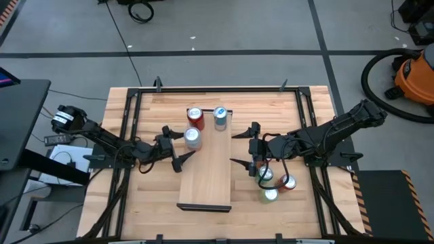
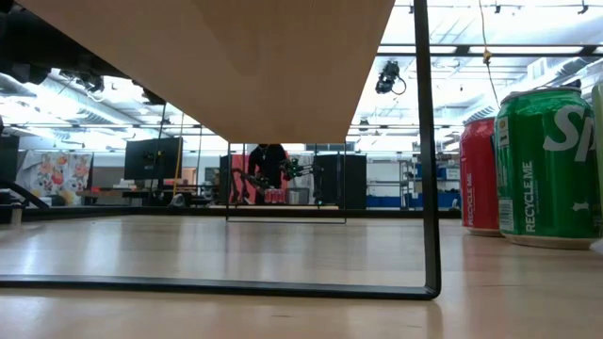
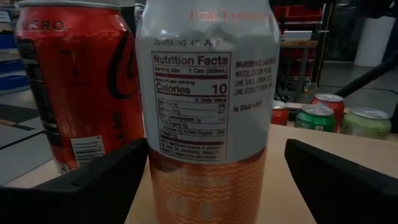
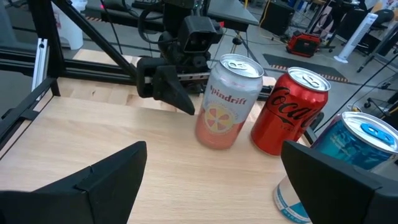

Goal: Place canned beverage on shelf
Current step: Put the pink soda can on the shelf, then put the top orange soda can on the shelf

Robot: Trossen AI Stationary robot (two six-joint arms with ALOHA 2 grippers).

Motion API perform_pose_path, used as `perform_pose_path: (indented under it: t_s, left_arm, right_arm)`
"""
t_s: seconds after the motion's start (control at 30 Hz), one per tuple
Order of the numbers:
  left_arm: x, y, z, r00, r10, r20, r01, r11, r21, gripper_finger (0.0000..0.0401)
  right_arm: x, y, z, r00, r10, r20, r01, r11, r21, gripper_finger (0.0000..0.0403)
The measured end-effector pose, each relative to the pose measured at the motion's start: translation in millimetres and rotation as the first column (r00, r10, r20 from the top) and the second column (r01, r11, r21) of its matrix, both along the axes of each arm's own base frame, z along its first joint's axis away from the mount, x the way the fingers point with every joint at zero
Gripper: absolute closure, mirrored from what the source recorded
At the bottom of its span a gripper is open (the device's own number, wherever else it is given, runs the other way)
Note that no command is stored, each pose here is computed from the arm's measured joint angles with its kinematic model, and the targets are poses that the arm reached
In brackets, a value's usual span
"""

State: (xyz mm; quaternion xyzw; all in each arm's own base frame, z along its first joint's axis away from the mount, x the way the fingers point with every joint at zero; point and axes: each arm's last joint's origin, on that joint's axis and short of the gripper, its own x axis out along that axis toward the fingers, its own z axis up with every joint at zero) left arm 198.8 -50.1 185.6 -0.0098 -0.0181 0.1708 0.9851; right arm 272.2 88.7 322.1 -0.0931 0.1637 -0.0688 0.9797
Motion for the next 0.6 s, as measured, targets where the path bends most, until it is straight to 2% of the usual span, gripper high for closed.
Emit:
perform_pose_path:
  t_s: [0.6]
  left_arm:
    - [-11.4, -5.3, 9.8, 1.0, 0.023, -0.017, -0.022, 0.998, 0.06, 0.0009]
  right_arm:
    - [0.0, -0.1, -0.1, 1.0, 0.001, -0.002, -0.001, 1.0, -0.01, 0.0021]
